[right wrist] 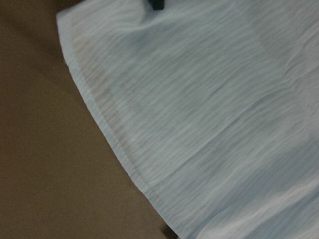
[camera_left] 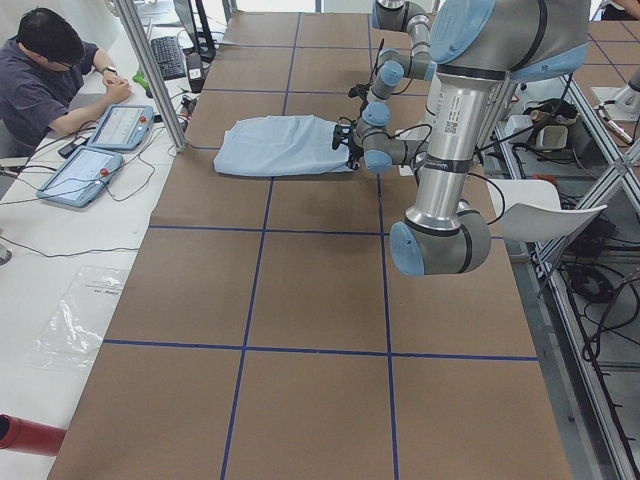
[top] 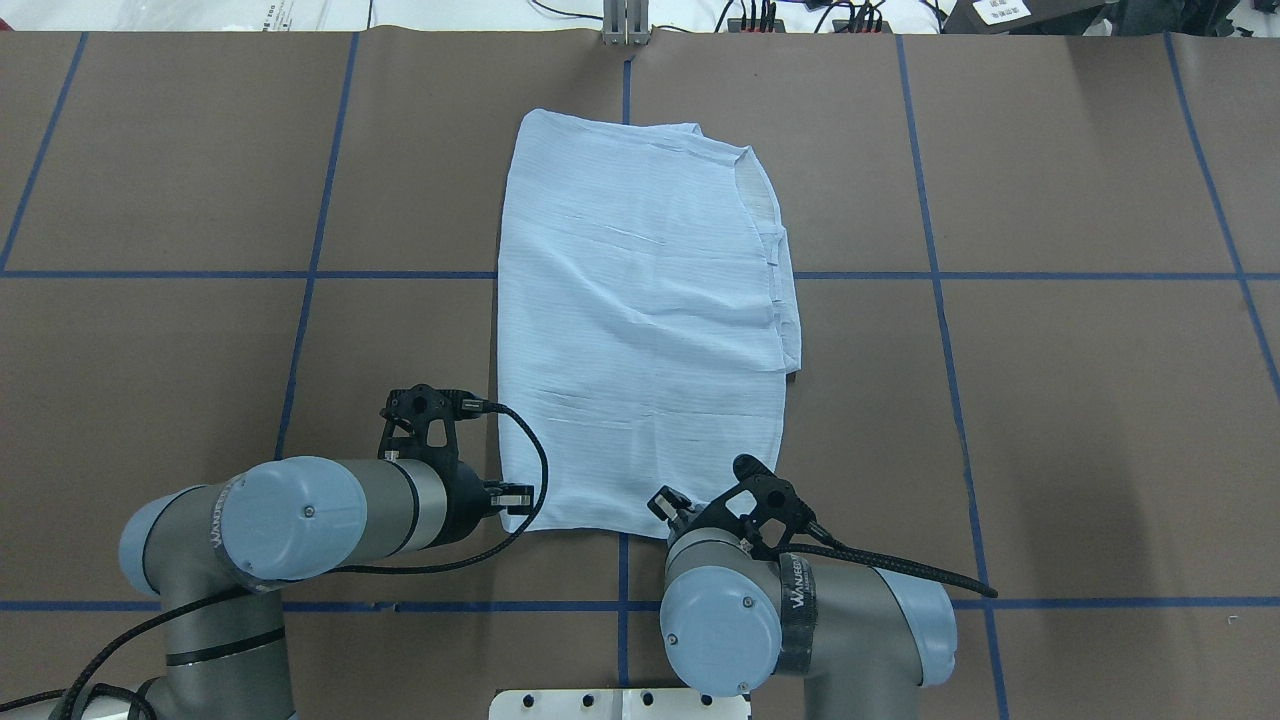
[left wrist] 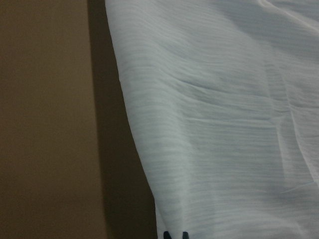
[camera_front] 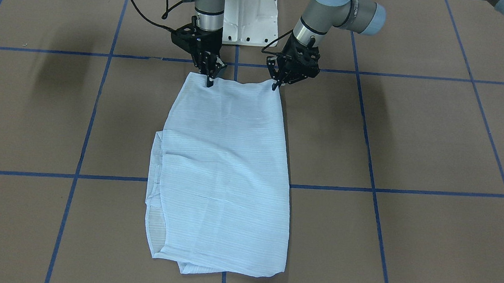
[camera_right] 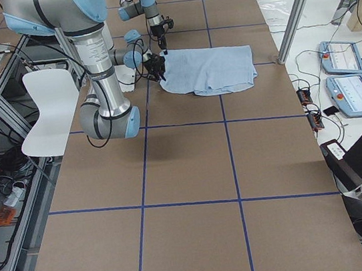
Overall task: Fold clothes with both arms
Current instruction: 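Grasp the shirt's near corners with both grippers, then lift the near edge with both grippers and fold it over the far half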
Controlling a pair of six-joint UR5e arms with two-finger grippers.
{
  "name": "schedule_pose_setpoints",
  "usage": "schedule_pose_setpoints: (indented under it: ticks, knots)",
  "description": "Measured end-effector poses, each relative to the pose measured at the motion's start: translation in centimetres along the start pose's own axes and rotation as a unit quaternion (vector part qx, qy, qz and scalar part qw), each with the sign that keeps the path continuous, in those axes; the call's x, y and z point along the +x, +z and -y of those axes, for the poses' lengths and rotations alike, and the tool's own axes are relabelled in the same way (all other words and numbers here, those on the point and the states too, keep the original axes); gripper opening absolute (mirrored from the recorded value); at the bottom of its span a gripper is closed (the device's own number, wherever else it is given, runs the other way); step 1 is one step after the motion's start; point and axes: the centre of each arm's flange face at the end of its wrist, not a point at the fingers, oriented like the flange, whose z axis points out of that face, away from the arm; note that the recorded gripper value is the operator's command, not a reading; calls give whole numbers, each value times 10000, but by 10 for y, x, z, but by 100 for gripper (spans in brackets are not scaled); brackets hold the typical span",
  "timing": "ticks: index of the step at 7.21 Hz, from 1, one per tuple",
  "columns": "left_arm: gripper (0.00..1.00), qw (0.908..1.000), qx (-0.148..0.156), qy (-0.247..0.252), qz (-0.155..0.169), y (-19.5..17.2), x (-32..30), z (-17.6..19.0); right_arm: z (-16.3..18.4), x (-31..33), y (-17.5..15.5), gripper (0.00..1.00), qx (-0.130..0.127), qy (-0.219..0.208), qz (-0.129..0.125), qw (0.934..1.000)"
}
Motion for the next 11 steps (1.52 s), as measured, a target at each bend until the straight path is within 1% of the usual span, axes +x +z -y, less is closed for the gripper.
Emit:
schedule_pose_setpoints:
  ticks: [3,4,5,6,7,9,10,11]
  knots:
    - [0,10000,7,3,-62,-7,5,1,8,-5,-3,0,40,33,65,10000]
    - [0,10000,-2,9,-91,-18,9,1,15,-9,-12,0,17,62,136,9999]
    - [0,10000,-28,13,-82,-39,17,2,23,-13,-34,0,-16,84,194,9998]
    - [0,10000,-49,13,-79,-67,26,2,30,-13,-66,0,-34,59,176,9998]
    - [0,9999,-114,11,-100,-98,35,2,37,-9,-104,0,-87,7,149,9999]
    - [0,9994,-312,15,-145,-162,50,-1,51,-4,-176,0,-264,-48,187,9995]
    - [0,9991,-400,19,-147,-180,59,-1,53,-10,-199,0,-318,-89,234,9992]
    - [0,9988,-481,25,-115,-185,66,1,56,-18,-208,0,-301,-202,284,9989]
